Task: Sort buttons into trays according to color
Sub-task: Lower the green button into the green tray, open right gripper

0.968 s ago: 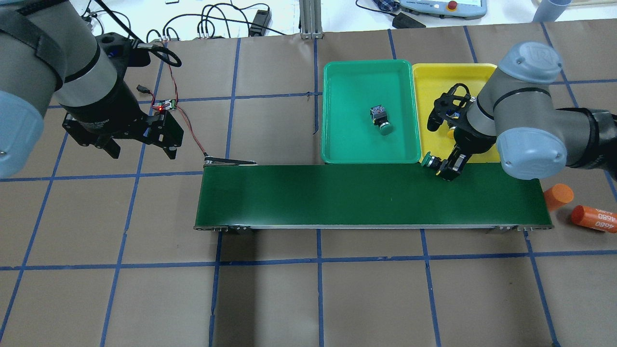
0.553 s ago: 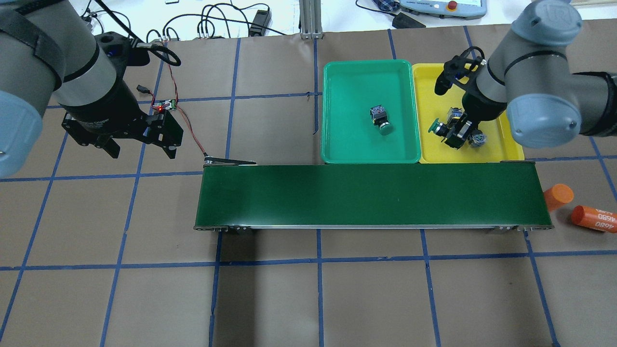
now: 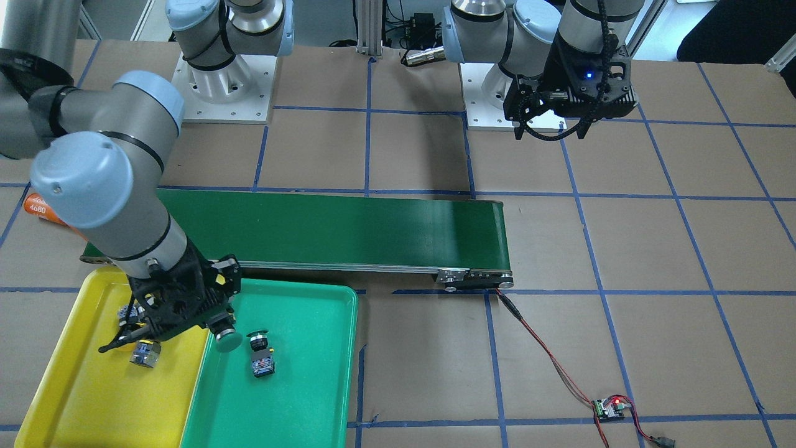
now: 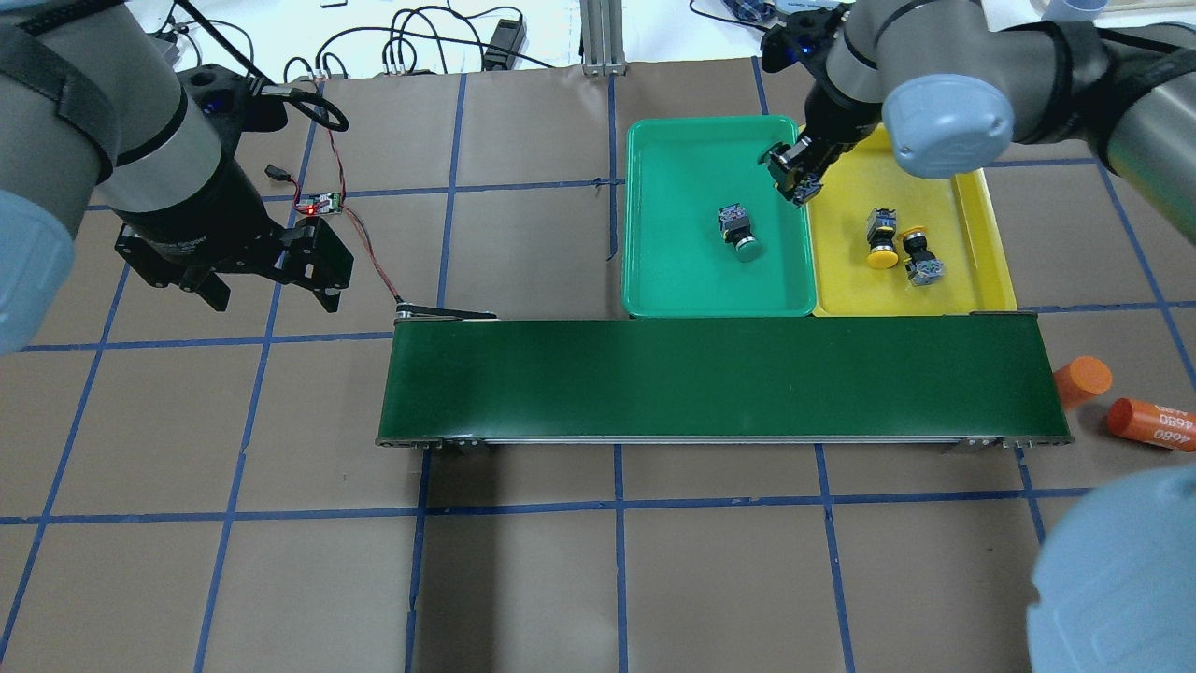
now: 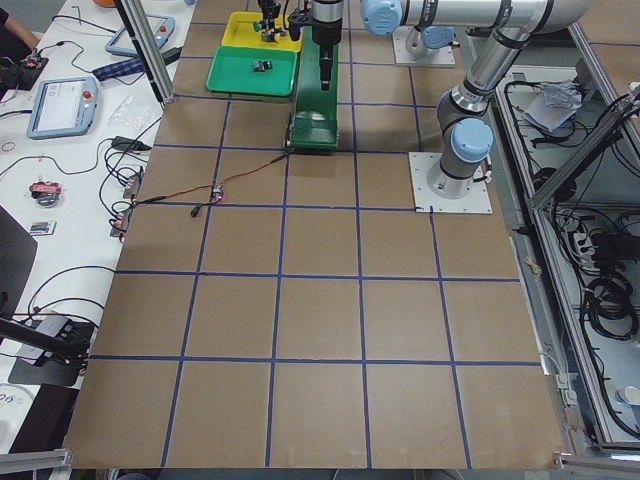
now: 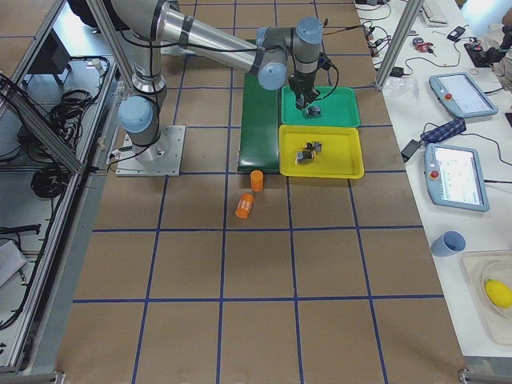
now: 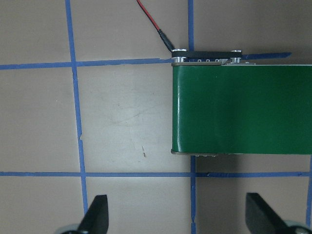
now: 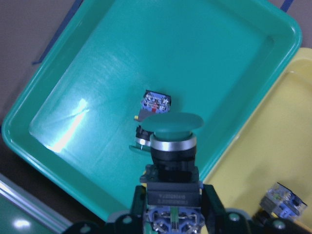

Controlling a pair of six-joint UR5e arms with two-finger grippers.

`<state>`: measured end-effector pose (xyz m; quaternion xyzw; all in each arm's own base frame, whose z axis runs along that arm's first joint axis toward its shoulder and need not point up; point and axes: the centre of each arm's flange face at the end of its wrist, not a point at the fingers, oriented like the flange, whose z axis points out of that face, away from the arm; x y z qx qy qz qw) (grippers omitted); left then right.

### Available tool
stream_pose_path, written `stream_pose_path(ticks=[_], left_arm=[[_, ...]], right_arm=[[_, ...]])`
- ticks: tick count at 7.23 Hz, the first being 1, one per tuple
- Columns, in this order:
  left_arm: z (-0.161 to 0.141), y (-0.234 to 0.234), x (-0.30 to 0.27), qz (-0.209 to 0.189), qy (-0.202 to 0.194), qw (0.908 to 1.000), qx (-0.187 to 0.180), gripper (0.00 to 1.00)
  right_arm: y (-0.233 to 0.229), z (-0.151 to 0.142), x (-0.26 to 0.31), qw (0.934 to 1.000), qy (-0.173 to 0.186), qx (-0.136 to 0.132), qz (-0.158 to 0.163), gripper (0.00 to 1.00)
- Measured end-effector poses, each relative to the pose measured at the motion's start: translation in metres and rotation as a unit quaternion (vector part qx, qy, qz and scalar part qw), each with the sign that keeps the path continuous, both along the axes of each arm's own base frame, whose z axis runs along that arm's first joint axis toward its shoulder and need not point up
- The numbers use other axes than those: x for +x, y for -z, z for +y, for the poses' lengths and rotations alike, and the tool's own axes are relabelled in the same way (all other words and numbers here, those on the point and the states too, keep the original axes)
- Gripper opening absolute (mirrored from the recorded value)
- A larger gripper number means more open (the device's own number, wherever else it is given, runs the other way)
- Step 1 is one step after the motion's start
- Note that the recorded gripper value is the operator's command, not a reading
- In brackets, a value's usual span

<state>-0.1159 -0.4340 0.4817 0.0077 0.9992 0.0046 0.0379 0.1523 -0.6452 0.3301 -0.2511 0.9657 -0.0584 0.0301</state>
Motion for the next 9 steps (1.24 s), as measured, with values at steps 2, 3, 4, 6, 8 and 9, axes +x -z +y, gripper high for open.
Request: stream_pose_path(ticks=[2, 3, 4, 6, 8, 9], left_arm=[[0.002, 0.0, 0.0, 0.001, 0.0, 1.0, 0.002, 1.0], [0.002, 0.001, 0.0, 0.001, 0.0, 1.0, 0.003, 1.0], [0.003, 0.0, 0.0, 0.001, 0.0, 1.0, 0.003, 1.0], [0.004, 0.0, -0.001, 0.001, 0.001, 1.0, 0.002, 1.0], [0.004, -0.004, -0.004, 0.013, 0.001, 0.9999, -0.002, 1.0], [0.005, -0.007, -0.008, 0.032, 0.001, 0.9995, -0.004, 1.0]], right_arm=[[0.041, -0.018, 0.037, 0.9938, 0.105, 0.035, -0.007, 0.74], [0.058, -0.018, 0.045, 0.9888, 0.14, 0.052, -0.013, 0.91], [0.068, -0.015, 0.054, 0.981, 0.181, 0.065, -0.027, 1.0], [0.07, -0.011, 0.076, 0.9738, 0.212, 0.07, -0.042, 1.0], [0.05, -0.02, 0.06, 0.9761, 0.205, 0.053, -0.048, 1.0], [0.025, -0.019, 0.038, 0.9782, 0.198, 0.044, -0.045, 1.0]])
